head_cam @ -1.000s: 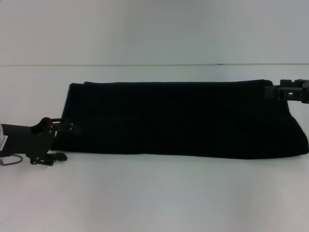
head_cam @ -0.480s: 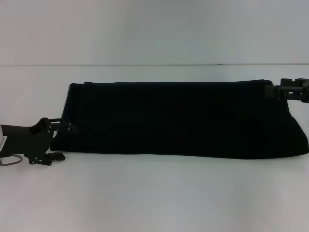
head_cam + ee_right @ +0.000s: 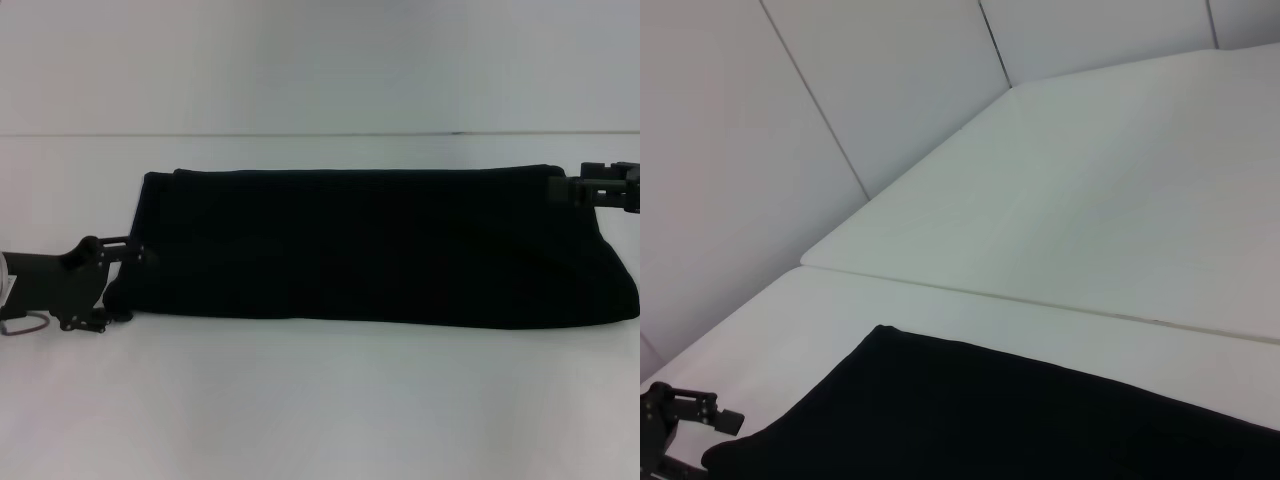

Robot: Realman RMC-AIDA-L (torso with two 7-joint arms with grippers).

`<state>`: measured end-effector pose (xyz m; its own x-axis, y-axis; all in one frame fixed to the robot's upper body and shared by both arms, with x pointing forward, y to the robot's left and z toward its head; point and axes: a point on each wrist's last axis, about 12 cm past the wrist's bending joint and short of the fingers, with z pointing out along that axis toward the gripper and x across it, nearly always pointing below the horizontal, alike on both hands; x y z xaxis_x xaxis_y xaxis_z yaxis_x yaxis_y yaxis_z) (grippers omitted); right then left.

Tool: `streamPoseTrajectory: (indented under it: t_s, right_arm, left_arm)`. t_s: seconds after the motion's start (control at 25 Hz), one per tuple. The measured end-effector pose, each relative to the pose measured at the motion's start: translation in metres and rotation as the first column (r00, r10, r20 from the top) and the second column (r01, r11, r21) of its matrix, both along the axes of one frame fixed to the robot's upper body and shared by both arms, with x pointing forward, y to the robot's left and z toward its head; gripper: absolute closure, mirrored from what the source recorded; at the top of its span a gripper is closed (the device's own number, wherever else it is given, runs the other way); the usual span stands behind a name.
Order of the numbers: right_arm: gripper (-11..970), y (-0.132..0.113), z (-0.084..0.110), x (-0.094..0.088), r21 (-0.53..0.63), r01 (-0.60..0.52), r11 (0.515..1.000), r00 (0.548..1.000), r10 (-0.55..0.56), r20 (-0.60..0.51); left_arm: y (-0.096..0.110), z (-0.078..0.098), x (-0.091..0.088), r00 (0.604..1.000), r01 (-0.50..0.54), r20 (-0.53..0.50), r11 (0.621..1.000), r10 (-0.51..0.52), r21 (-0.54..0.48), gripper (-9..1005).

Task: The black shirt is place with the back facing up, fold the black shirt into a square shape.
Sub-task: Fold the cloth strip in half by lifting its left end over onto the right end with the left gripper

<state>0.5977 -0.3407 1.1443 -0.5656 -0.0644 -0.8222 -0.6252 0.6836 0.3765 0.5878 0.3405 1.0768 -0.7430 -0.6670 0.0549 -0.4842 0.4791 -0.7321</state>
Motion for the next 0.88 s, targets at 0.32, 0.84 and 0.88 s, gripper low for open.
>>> streamPoseTrajectory:
  t_s: [0.32, 0.84, 0.88]
  right_arm:
    - [28, -0.0005, -0.0005, -0.0007, 0.0, 0.001, 1.0, 1.0, -0.001, -0.002]
    - [29, -0.0011, -0.0011, -0.0013, 0.001, 0.003, 1.0, 1.0, -0.003, -0.003]
    - [29, -0.0011, -0.0011, -0.0013, 0.001, 0.003, 1.0, 1.0, -0.003, -0.002]
  left_arm:
    - [-0.0003, 0.0035, 0.0054, 1.0, 0.004, 0.024, 1.0, -0.004, 0.017, 129]
    - [0.0017, 0.0019, 0.0046, 0.999, 0.016, 0.03, 0.999, -0.018, 0.045, 134]
    - [0.0017, 0.0017, 0.0044, 0.999, 0.018, 0.03, 0.999, -0.02, 0.047, 135]
